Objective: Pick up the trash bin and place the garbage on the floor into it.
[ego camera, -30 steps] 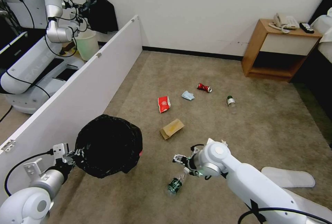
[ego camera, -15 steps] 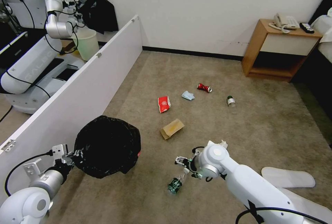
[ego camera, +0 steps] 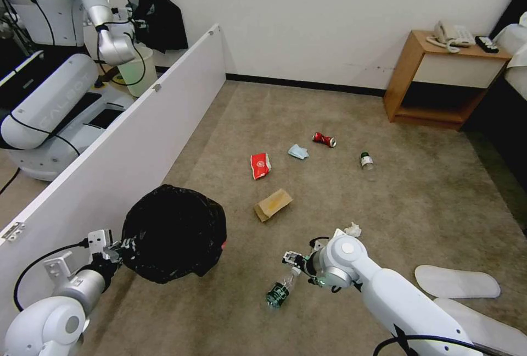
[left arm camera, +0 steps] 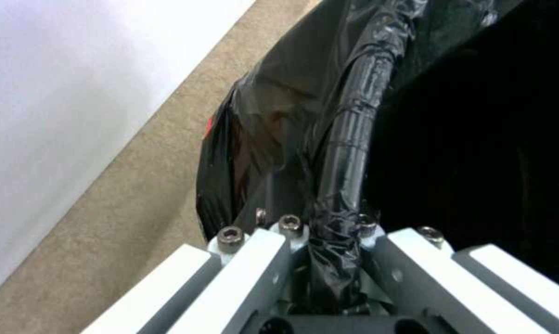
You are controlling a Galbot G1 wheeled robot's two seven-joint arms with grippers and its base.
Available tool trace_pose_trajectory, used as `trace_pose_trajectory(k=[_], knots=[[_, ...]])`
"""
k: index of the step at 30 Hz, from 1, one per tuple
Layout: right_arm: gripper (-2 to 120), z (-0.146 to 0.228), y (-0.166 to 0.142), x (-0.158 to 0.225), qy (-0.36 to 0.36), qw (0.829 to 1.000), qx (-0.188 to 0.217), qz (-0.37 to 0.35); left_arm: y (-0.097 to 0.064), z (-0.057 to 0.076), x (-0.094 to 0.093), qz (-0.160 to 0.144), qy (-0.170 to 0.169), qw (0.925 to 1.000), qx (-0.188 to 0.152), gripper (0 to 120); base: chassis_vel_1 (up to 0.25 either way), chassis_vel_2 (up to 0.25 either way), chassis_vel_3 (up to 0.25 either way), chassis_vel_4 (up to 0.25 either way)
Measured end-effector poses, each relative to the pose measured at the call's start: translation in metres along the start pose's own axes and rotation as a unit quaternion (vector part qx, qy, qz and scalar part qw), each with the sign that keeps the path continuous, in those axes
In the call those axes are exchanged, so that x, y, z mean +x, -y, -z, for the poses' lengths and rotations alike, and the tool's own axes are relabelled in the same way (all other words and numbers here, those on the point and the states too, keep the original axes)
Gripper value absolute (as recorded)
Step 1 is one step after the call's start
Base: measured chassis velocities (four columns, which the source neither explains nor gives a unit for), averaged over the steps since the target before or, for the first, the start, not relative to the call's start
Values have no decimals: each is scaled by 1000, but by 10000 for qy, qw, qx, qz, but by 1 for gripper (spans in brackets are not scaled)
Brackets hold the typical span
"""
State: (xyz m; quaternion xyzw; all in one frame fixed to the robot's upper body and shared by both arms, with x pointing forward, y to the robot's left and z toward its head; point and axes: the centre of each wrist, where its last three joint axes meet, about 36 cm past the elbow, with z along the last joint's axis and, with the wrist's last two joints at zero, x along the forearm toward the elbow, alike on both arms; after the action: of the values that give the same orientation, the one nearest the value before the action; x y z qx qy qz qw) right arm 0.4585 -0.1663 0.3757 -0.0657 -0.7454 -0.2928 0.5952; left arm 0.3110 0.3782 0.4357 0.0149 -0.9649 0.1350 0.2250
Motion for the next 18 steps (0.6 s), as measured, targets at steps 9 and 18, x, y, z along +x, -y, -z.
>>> trace_pose_trajectory(k=[9, 18], knots=[[100, 0, -3, -28, 7, 9999, -123, -46, -3, -5, -4, 42, 0, 10000, 60, 0, 0, 0, 0, 0], [100, -6, -5, -51, -21, 9997, -251, -68, -4, -11, -10, 42, -15, 9999, 106, 0, 0, 0, 0, 0]])
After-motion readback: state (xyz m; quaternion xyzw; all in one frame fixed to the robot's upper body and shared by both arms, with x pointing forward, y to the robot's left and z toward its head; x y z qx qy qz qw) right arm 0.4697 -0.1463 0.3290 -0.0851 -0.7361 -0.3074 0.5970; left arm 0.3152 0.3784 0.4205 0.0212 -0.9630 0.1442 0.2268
